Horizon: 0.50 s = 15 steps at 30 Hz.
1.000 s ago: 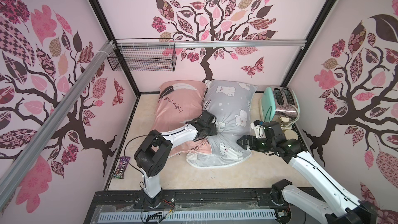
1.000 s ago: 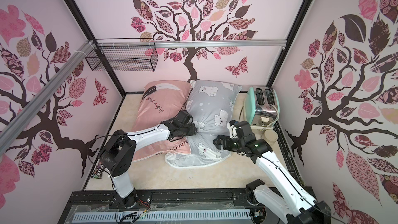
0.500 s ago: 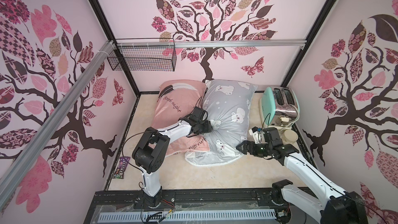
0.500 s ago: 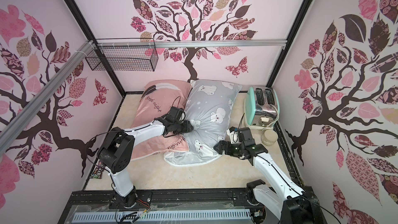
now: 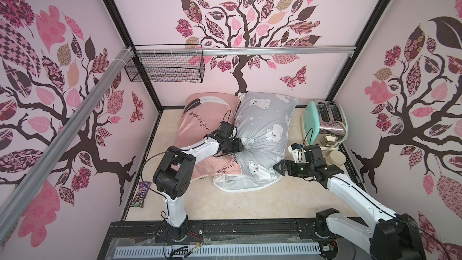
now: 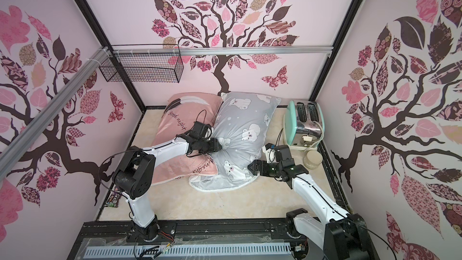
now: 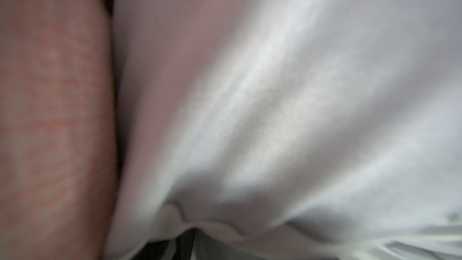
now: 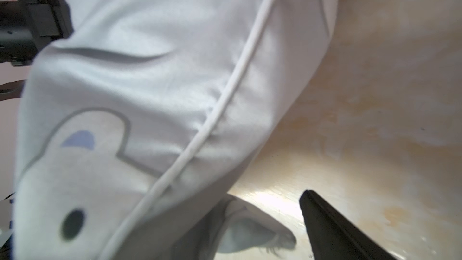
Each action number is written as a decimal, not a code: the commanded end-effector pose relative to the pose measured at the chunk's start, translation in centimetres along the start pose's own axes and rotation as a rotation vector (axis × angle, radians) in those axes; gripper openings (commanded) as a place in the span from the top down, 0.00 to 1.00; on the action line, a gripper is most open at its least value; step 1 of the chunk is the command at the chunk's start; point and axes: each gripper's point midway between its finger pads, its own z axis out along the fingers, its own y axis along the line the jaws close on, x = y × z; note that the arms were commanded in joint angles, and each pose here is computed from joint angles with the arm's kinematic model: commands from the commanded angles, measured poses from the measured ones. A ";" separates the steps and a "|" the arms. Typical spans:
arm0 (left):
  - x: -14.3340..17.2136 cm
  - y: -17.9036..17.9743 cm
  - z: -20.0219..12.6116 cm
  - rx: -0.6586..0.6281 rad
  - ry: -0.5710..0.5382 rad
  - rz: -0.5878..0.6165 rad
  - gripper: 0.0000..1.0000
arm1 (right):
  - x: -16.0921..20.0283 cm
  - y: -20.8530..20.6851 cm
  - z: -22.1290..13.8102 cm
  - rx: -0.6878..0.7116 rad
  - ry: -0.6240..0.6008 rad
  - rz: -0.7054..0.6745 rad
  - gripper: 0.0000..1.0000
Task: Zip up pillowcases
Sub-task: Pick up the pillowcase from the center of the board.
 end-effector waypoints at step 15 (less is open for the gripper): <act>-1.6 8.5 0.6 -0.306 -0.023 -0.039 0.50 | 3.3 3.4 -1.9 -0.181 0.111 0.100 0.44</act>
